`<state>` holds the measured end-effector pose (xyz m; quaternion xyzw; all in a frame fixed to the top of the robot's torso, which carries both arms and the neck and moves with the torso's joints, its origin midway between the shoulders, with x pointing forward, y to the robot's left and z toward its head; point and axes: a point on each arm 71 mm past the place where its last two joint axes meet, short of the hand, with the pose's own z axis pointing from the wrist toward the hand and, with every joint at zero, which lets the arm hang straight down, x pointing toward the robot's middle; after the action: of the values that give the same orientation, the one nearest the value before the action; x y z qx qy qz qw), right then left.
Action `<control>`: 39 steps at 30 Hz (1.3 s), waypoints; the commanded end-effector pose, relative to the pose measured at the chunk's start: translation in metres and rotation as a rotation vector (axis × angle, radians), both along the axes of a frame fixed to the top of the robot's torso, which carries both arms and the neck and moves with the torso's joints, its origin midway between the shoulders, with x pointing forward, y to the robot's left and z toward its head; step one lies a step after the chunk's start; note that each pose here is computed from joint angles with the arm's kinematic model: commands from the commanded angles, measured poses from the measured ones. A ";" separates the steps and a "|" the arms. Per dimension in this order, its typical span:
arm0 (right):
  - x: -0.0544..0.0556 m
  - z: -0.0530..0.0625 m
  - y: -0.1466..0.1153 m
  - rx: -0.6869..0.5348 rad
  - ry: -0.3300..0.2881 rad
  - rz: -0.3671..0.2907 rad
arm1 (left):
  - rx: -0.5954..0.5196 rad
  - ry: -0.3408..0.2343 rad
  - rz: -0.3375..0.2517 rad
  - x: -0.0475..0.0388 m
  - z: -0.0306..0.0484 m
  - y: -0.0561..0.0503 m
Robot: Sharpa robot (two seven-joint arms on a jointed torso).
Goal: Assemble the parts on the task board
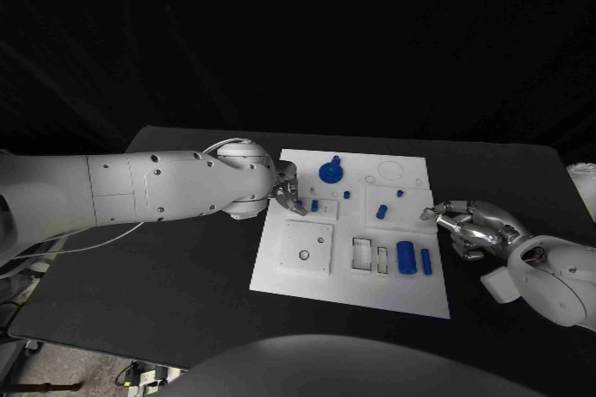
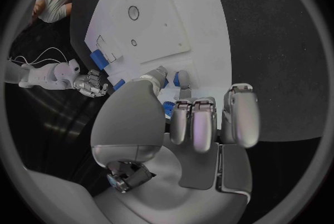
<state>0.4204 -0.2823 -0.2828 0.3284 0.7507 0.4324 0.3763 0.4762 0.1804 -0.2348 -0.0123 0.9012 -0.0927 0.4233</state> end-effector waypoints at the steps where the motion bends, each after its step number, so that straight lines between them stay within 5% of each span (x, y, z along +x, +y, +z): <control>1: -0.001 -0.001 0.002 0.006 0.006 0.020 | -0.007 0.006 -0.003 -0.0004 -0.0002 -0.002; 15: -0.001 -0.001 0.000 0.004 0.002 0.014 | 0.025 -0.019 0.016 -0.0042 0.0035 0.009; 19: -0.001 0.000 -0.001 0.003 -0.007 0.006 | -0.001 -0.051 0.014 -0.0070 0.0162 0.016; 23: -0.002 0.002 -0.004 0.003 -0.024 -0.007 | -0.065 -0.111 -0.016 -0.0099 0.0391 0.023; 28: -0.002 0.004 -0.005 0.005 -0.041 -0.016 | -0.240 -0.248 -0.110 -0.0136 0.0708 0.022; 31: -0.003 0.004 -0.005 0.007 -0.047 -0.017 | -0.330 -0.345 -0.194 -0.0146 0.0823 0.015; 35: -0.003 0.005 -0.005 0.012 -0.058 -0.018 | -0.377 -0.458 -0.309 -0.0127 0.0903 -0.002; 39: -0.003 0.007 -0.005 0.019 -0.078 -0.019 | -0.350 -0.533 -0.420 -0.0100 0.0864 -0.024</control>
<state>0.4178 -0.2883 -0.2783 0.3297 0.7377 0.4359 0.3964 0.4690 0.1693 -0.1563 0.0559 0.7749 -0.2870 0.5604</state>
